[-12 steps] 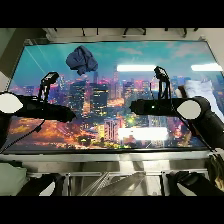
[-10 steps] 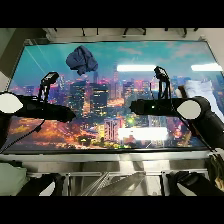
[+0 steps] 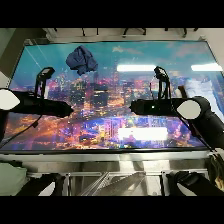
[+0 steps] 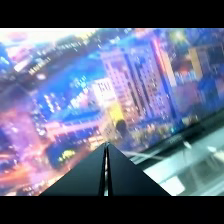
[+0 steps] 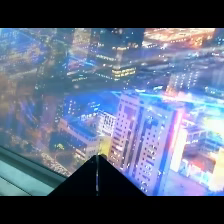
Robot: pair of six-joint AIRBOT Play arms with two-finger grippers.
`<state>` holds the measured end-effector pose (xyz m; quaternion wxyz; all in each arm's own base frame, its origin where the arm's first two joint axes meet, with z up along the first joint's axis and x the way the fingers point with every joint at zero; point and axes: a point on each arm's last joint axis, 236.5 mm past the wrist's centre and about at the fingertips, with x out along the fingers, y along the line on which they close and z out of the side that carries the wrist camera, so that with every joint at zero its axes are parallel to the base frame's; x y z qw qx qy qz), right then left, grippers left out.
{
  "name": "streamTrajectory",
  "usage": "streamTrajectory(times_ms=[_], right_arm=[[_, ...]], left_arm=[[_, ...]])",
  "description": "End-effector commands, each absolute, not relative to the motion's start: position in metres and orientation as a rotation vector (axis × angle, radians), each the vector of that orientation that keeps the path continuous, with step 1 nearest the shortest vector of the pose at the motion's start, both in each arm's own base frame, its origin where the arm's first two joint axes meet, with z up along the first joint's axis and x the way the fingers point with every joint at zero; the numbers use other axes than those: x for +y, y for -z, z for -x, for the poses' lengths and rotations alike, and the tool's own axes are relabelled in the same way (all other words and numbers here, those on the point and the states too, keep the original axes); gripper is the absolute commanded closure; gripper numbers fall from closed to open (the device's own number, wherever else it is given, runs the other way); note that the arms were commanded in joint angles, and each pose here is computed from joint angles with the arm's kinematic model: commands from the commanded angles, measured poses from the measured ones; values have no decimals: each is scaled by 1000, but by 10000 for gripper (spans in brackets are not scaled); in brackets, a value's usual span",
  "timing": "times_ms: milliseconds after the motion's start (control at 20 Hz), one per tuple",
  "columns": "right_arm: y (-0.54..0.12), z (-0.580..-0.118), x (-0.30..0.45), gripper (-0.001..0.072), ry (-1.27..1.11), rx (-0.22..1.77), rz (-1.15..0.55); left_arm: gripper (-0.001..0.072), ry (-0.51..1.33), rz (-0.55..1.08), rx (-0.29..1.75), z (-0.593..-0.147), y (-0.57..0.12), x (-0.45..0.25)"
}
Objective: Fold the shirts.
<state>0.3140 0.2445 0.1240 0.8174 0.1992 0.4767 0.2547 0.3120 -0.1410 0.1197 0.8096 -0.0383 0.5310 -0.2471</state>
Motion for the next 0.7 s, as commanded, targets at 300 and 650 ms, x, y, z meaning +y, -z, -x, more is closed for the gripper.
streamTrajectory(times_ms=[300,650], right_arm=[[-131,-309,256,690,-577,1030,-491],[-115,-297,283,690,-625,1122,-539]], left_arm=[[49,293,216,1080,-475,-87,-74],[51,292,450,776,-638,-34,-21]])
